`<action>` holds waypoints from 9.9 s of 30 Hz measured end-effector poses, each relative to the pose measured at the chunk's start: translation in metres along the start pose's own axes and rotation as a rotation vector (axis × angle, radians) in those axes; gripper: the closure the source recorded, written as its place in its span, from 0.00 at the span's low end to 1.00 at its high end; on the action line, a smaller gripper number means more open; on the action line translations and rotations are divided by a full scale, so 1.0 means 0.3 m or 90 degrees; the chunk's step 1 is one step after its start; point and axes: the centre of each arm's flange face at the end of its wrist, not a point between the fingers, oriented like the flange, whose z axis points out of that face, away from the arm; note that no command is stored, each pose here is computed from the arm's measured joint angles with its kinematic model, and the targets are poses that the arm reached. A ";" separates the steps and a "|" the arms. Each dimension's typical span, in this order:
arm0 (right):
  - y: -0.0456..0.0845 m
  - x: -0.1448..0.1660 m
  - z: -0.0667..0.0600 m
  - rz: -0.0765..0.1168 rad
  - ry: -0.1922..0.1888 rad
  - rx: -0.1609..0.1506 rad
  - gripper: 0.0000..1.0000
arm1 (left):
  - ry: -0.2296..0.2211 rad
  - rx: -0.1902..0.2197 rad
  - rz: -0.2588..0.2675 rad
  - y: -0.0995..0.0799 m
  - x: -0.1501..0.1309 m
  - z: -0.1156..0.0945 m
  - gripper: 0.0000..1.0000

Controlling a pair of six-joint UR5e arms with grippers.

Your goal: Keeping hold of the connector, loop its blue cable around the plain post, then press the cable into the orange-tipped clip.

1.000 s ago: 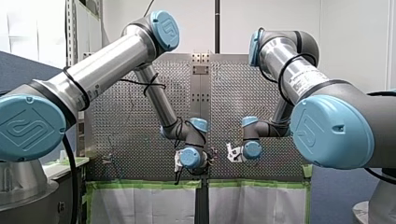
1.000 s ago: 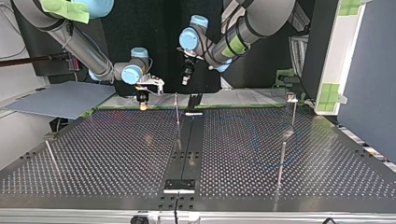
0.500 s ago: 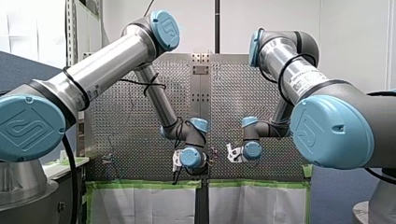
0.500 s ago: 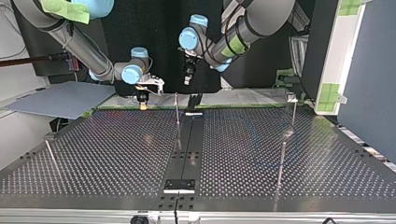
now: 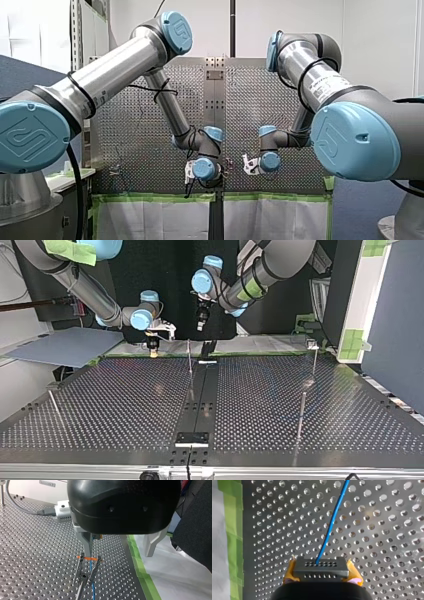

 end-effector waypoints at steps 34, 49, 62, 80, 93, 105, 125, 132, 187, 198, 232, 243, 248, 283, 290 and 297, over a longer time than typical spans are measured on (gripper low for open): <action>-0.097 -0.139 -0.156 -0.038 -0.065 0.047 1.00 | 0.082 -0.001 -0.070 0.039 0.036 -0.028 0.00; -0.092 -0.040 -0.232 -0.019 -0.049 0.087 1.00 | 0.145 -0.028 -0.049 0.133 0.121 -0.134 0.00; -0.078 -0.031 -0.326 -0.018 -0.055 0.088 1.00 | 0.138 -0.017 -0.047 0.120 0.100 -0.171 0.00; -0.032 0.093 -0.516 0.062 -0.006 0.087 1.00 | 0.107 0.008 -0.057 0.125 -0.073 -0.276 0.00; -0.084 0.091 -0.596 0.074 -0.013 0.114 1.00 | 0.062 0.021 -0.064 0.103 -0.184 -0.292 0.00; -0.103 0.085 -0.602 0.101 -0.017 0.137 1.00 | 0.041 -0.023 -0.115 0.128 -0.193 -0.280 0.00; -0.122 0.056 -0.645 0.098 -0.064 0.161 1.00 | 0.026 0.049 -0.258 0.130 -0.199 -0.232 0.00; -0.108 0.057 -0.635 0.100 -0.063 0.156 1.00 | 0.065 0.036 -0.287 0.178 -0.141 -0.267 0.00; -0.126 0.060 -0.642 0.097 -0.060 0.171 1.00 | 0.032 0.105 -0.406 0.229 -0.051 0.126 0.00; -0.116 0.058 -0.637 0.098 -0.061 0.168 1.00 | 0.095 0.030 -0.325 0.269 0.030 0.032 0.00; -0.121 0.059 -0.640 0.097 -0.061 0.171 1.00 | 0.011 -0.179 -0.119 0.415 -0.599 0.021 0.00; -0.122 0.059 -0.640 0.097 -0.060 0.171 1.00 | 0.087 -0.200 -0.025 0.425 -0.548 0.005 0.00; -0.125 0.059 -0.642 0.097 -0.060 0.172 1.00 | 0.132 -0.187 0.015 0.421 -0.486 0.027 0.00; -0.143 0.062 -0.650 0.095 -0.058 0.184 1.00 | 0.362 -0.149 0.107 0.460 -0.313 0.106 0.00; -0.148 0.063 -0.652 0.095 -0.057 0.188 1.00 | 0.406 -0.136 0.107 0.459 -0.293 0.095 0.00; -0.158 0.065 -0.655 0.095 -0.055 0.201 1.00 | 0.446 -0.127 0.103 0.456 -0.276 0.116 0.00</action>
